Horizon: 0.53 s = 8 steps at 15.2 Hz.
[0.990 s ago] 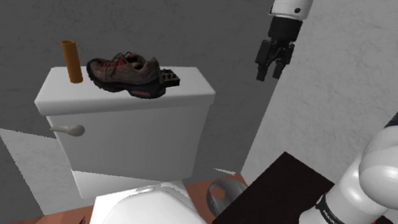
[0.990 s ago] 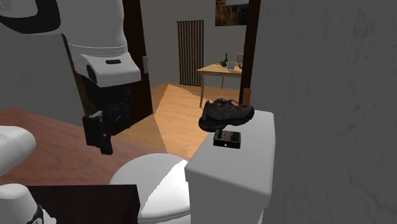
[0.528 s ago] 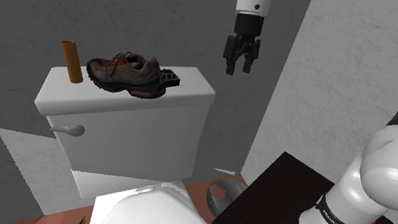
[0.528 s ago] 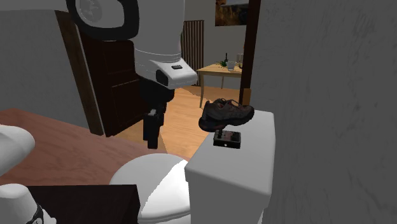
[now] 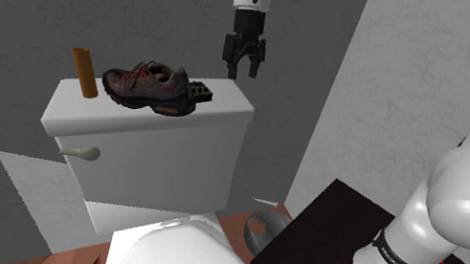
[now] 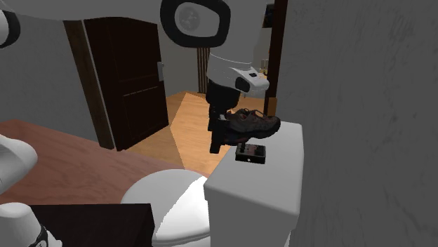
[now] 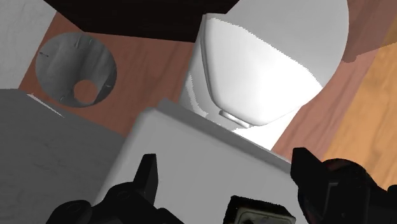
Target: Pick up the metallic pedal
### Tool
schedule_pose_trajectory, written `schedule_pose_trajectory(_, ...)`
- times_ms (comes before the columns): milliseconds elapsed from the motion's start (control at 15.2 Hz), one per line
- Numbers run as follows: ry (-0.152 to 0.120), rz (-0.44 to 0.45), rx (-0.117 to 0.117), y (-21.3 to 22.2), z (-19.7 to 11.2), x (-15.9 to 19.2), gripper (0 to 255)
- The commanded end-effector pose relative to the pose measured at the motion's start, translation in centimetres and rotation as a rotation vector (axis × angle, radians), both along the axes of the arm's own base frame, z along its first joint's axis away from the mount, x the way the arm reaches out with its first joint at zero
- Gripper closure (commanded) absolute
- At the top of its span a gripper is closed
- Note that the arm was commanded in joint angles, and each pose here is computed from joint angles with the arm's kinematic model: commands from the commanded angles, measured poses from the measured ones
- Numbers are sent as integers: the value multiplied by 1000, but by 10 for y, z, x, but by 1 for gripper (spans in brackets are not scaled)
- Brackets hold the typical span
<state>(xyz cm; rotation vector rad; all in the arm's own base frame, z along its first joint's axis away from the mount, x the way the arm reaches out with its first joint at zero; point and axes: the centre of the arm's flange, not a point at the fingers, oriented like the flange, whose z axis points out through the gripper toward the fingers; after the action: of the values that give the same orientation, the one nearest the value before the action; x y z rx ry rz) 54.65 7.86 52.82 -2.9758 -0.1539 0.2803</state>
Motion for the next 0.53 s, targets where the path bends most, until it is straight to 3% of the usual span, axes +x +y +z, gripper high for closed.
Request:
schedule_pose_trajectory(0,10,21,4,14,-6,26,0)
schedule_pose_trajectory(462,41,89,16,61,-19,103,0)
